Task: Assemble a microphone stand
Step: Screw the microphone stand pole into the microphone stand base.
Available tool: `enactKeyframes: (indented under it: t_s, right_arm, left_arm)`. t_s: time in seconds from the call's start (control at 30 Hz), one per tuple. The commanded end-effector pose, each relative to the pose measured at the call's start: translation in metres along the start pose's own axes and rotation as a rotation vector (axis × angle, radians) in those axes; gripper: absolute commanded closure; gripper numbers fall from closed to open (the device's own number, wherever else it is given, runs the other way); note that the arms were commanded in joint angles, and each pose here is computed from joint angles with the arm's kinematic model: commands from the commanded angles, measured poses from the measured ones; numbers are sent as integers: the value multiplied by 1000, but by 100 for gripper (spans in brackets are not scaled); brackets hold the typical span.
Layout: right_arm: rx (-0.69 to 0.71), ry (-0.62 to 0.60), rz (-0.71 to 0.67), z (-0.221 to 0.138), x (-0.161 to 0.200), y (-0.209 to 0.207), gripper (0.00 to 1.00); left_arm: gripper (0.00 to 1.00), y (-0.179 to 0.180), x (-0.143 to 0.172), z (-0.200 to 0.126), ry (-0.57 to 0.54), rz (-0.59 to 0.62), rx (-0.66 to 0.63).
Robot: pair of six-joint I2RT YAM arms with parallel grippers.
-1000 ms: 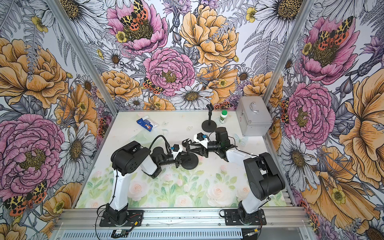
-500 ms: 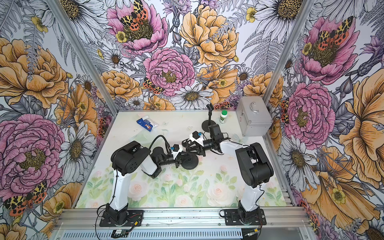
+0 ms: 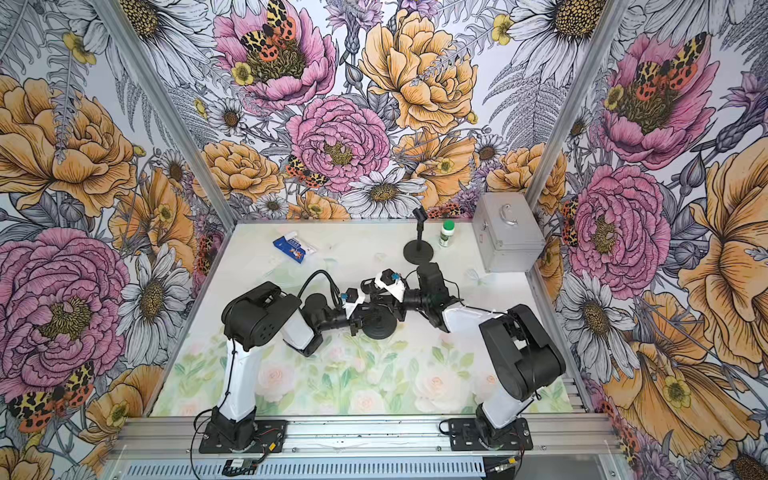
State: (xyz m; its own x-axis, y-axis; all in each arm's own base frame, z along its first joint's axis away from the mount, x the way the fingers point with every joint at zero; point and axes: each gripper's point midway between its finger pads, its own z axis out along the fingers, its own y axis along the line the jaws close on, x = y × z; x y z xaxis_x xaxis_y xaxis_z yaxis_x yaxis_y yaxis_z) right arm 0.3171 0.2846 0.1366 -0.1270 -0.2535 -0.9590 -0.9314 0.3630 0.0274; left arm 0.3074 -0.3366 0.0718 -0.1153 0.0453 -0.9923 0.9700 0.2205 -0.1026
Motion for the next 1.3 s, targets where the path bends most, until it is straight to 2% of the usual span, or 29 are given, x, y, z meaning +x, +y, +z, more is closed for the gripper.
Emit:
enactKeyframes:
  t_s: [0.0, 0.03, 0.1, 0.27, 0.3, 0.4, 0.43, 0.53, 0.63, 0.8, 1.03, 1.2, 1.27]
  right_arm:
    - [585, -110, 232, -31, 21, -64, 100]
    - [653, -101, 250, -34, 29, -62, 100]
    - [694, -80, 252, -31, 37, -53, 100]
    - [498, -55, 118, -3, 23, -15, 100]
    - [439, -59, 83, -1, 19, -9, 98]
    - [161, -81, -13, 1, 7, 16, 74]
    - [102, -82, -10, -1, 5, 17, 70]
    - [-239, -66, 14, -6, 2, 40, 68]
    - [-371, 27, 65, 0, 12, 43, 68]
    - [-424, 1, 68, 6, 1, 28, 67]
    - [-470, -26, 51, 3, -17, 17, 72]
    - [-433, 4, 32, 2, -4, 18, 99]
    - [-347, 49, 33, 7, 5, 13, 100]
  left_arm:
    - [79, -2, 9, 1, 13, -6, 4]
    - [79, -1, 9, 1, 13, -6, 4]
    - [79, -1, 10, 1, 13, -7, 3]
    - [81, -1, 9, 1, 11, -7, 4]
    - [82, -2, 9, 1, 13, -7, 7]
    - [83, -3, 9, 1, 13, -3, 10]
    - [83, -3, 9, 1, 13, -2, 10]
    - [84, -4, 9, 1, 13, -1, 13]
    - [85, -4, 9, 1, 12, 1, 15]
    - [84, -5, 9, 1, 13, 2, 19]
    - [85, -5, 10, 1, 15, 3, 18]
    - [84, -4, 10, 0, 15, 2, 15]
    - [82, -5, 10, 1, 15, 2, 16]
